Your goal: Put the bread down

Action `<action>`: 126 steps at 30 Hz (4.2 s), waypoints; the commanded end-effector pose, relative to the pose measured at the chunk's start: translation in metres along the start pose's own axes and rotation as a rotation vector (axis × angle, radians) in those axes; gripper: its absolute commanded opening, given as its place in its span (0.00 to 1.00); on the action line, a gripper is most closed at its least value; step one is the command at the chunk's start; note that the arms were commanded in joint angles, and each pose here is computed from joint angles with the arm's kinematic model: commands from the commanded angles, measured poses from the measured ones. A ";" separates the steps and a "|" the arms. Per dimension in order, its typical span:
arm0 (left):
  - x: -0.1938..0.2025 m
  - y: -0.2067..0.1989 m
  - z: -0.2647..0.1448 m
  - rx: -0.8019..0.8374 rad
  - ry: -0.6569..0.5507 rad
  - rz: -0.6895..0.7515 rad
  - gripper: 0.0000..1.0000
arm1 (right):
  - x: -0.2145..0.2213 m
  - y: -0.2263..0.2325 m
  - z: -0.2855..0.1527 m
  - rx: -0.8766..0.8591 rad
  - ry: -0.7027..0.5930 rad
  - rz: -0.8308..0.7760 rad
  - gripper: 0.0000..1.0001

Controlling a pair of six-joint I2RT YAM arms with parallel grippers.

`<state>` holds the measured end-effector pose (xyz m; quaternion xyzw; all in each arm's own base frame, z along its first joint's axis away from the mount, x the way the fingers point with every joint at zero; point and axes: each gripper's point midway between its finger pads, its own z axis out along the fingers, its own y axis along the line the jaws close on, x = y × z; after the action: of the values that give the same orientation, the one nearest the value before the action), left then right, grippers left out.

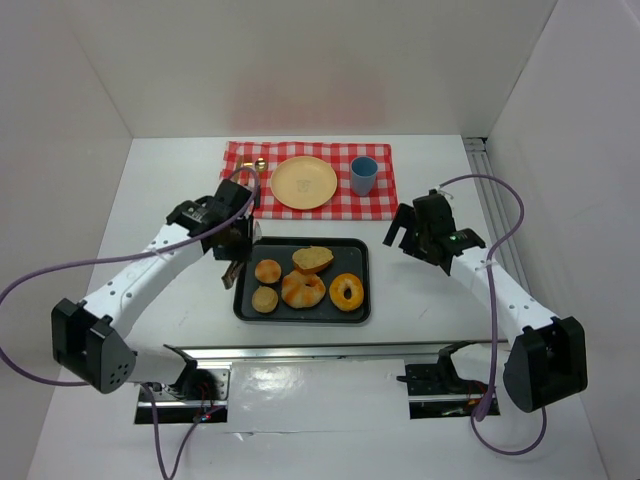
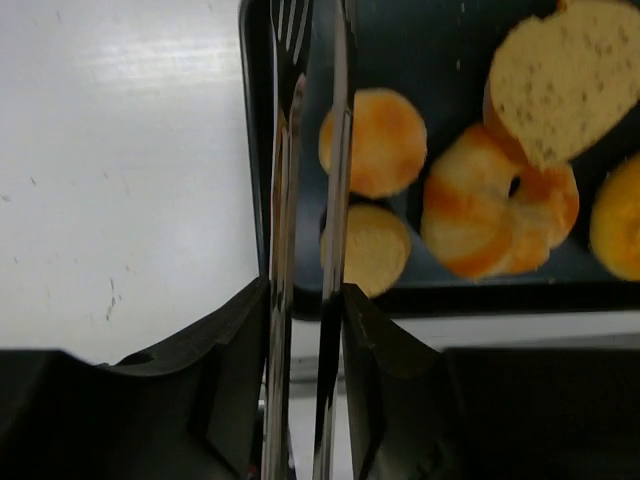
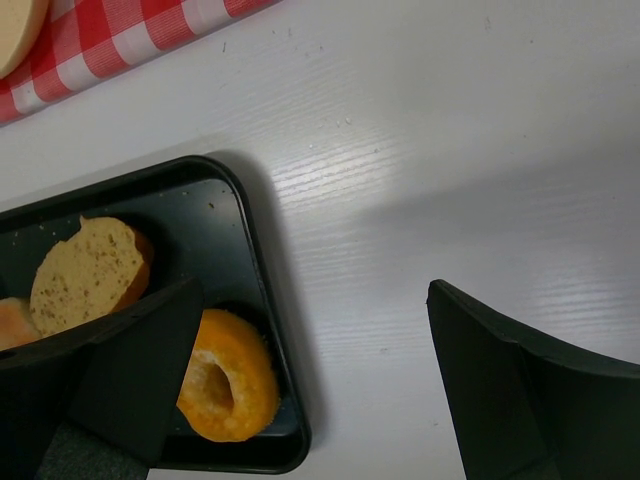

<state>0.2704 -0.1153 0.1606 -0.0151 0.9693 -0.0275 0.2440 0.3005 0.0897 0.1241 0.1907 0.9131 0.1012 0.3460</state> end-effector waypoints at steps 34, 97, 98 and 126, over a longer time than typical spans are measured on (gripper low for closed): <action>0.060 -0.045 -0.009 0.004 0.194 0.074 0.52 | -0.023 0.014 -0.007 -0.058 -0.059 0.008 1.00; 0.031 -0.169 -0.057 0.340 0.007 0.326 0.67 | -0.040 -0.016 -0.053 0.027 -0.205 0.063 1.00; 0.041 -0.170 -0.060 0.351 0.026 0.345 0.67 | -0.037 -0.018 -0.050 0.033 -0.196 0.061 1.00; 0.102 -0.175 -0.028 0.261 0.183 0.417 0.60 | -0.026 -0.017 -0.034 0.047 -0.131 0.039 1.00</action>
<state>0.1707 -0.2908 0.1545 0.2235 0.9553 -0.1121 0.1576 0.2920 0.0651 0.1616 0.2243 0.8837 0.0845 0.4020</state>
